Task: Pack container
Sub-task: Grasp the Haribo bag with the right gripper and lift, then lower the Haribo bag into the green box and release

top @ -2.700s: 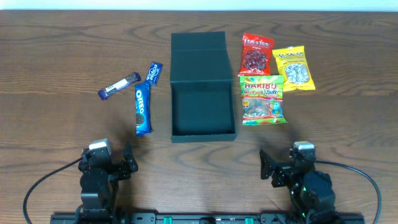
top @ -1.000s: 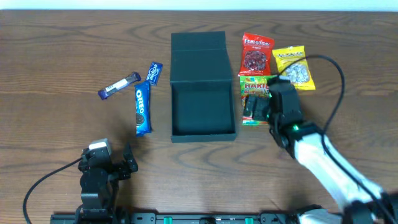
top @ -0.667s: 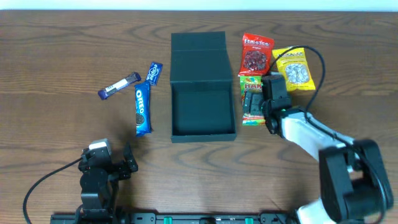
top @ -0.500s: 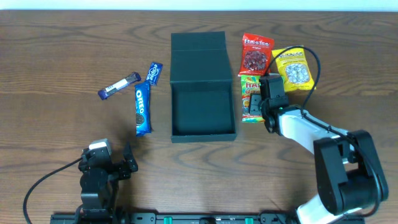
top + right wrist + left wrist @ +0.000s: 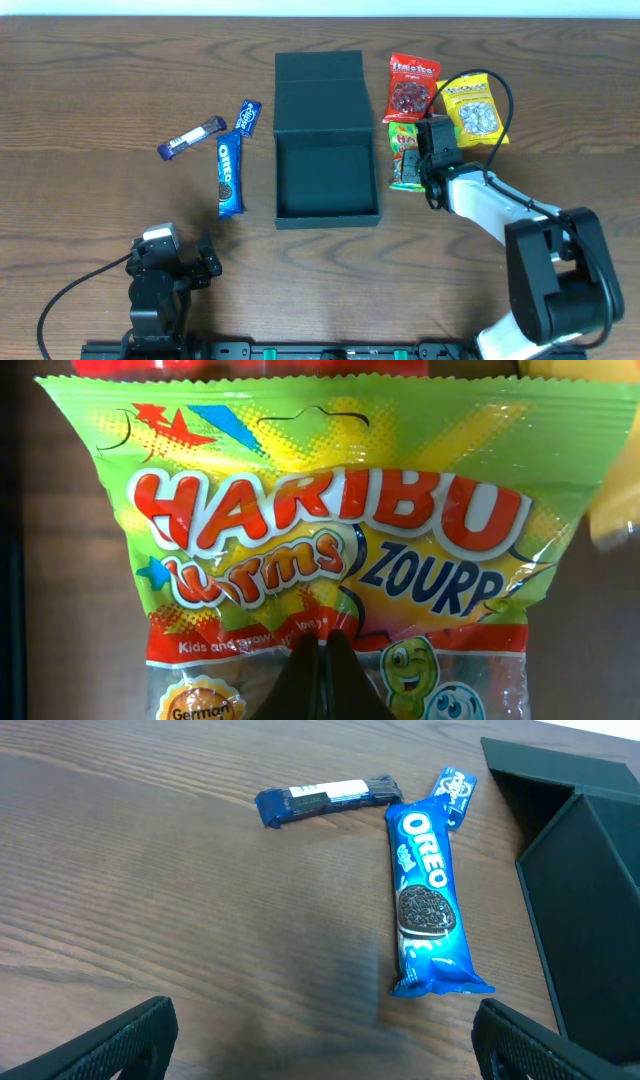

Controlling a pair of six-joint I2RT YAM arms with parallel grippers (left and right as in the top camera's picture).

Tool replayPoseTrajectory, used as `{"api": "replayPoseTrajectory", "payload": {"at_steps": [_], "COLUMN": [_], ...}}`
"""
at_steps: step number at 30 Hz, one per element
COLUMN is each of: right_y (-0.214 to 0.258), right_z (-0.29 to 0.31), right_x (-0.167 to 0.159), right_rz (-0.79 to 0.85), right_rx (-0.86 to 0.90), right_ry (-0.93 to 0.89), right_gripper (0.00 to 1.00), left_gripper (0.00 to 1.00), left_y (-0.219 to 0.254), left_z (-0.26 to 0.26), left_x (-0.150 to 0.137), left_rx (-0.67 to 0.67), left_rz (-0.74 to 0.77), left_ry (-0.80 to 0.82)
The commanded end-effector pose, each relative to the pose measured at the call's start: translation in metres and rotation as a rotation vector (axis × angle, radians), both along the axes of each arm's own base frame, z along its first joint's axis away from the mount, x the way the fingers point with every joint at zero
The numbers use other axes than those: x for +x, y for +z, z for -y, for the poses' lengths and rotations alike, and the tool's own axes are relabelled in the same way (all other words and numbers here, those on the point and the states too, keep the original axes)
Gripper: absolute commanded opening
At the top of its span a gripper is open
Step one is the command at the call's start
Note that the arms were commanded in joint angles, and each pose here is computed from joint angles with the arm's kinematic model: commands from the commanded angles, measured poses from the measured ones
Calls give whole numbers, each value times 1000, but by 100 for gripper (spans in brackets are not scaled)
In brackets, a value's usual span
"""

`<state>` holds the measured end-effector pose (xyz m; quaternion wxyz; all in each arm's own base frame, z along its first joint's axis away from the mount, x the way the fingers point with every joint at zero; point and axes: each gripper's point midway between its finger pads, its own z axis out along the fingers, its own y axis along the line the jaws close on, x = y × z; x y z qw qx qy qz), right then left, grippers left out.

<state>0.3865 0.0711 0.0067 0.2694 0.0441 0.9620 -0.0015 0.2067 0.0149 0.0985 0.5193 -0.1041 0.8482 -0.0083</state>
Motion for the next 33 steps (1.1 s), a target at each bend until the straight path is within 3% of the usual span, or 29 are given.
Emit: {"api": "replayPoseTrajectory", "payload": {"at_steps": [1,7,12,17,22,29,33], "right_y": [-13,41,113,193,245,258,248], "right_z": [4,9,4,-61,-126,-189,-208], "right_x": [-28,-48,-64,-90,-111,-124,-103], "right_rz": [-97,-63,89,299,475,577,575], "right_rx": [3,13,69,307,422,421,316], "right_ry": [11,9,38,315,610,852,934], "right_gripper": [1,1,1,1,1,1,1], "left_gripper": [95,95,95,95,95,95,95], "left_y": [-4,-4,-4,-4,-4,-4,-4], "left_z": [-2,-2,-2,-2,-2,-2,-2], "left_x": [0,0,0,0,0,0,0], "left_rx": [12,12,12,12,12,12,12], "left_rz": [-5,-5,-5,-5,-5,-5,-5], "left_ry": [11,11,11,11,11,11,11]}}
